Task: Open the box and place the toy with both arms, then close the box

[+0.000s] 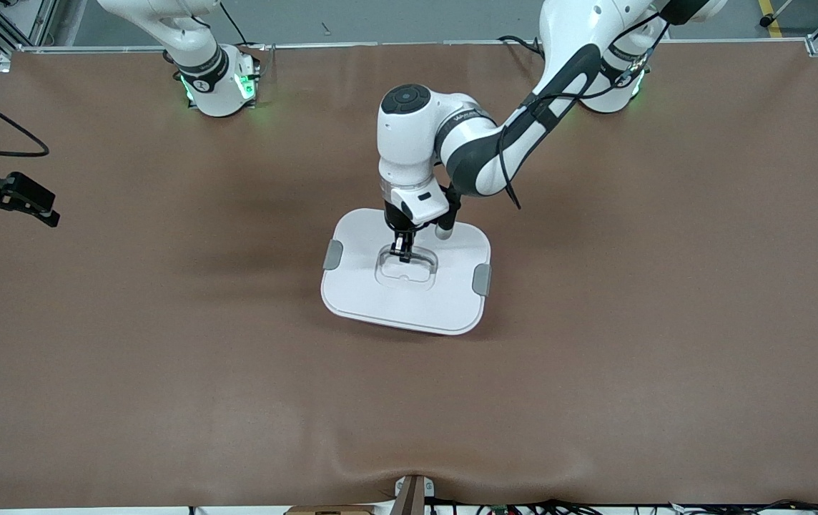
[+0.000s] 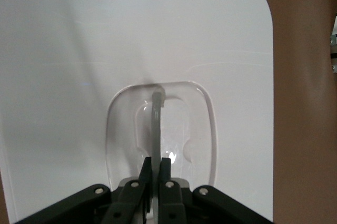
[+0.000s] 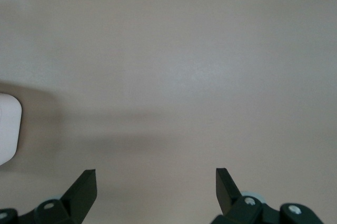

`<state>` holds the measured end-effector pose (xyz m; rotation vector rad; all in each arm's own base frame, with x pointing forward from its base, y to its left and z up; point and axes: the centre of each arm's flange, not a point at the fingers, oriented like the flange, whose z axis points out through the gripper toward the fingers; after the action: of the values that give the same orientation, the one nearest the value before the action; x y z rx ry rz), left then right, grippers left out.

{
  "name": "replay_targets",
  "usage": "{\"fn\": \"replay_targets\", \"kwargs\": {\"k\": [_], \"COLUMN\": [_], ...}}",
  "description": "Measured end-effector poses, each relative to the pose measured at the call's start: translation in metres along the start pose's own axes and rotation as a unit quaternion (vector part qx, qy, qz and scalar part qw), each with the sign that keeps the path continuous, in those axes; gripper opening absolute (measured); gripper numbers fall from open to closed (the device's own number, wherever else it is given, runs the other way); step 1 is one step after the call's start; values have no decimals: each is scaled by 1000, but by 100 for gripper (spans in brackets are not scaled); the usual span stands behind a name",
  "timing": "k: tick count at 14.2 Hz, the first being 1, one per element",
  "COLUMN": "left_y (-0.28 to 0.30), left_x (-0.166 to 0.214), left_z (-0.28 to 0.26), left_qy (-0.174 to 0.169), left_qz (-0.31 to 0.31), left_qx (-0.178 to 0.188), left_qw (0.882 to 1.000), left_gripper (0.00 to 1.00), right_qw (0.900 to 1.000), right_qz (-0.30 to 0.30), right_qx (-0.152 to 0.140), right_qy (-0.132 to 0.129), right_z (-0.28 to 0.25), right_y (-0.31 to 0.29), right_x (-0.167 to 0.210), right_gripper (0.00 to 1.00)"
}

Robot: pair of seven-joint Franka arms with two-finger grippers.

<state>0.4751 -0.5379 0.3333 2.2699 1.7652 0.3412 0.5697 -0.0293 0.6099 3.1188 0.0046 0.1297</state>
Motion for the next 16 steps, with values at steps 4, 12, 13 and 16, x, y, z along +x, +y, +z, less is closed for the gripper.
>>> {"fn": "replay_targets", "kwargs": {"k": [4, 12, 13, 16], "left_y": [0, 8, 11, 26], "left_x": [4, 16, 18, 28], "left_z": [5, 11, 7, -16], "left_qy": [3, 0, -3, -4], "left_qz": [-5, -24, -30, -53], "left_qx": [4, 12, 12, 10], "left_qw": [1000, 1000, 999, 999], "left_gripper": [12, 76, 86, 100], "right_qw": [1000, 1000, 1000, 1000], "right_qz": [1, 1, 1, 1], "right_qx": [0, 0, 0, 0], "right_qy": [0, -1, -1, -1], "right_z": [1, 1, 1, 1], "right_y": [1, 0, 0, 0], "right_x": [0, 0, 0, 0], "right_gripper": [100, 100, 100, 100]}}
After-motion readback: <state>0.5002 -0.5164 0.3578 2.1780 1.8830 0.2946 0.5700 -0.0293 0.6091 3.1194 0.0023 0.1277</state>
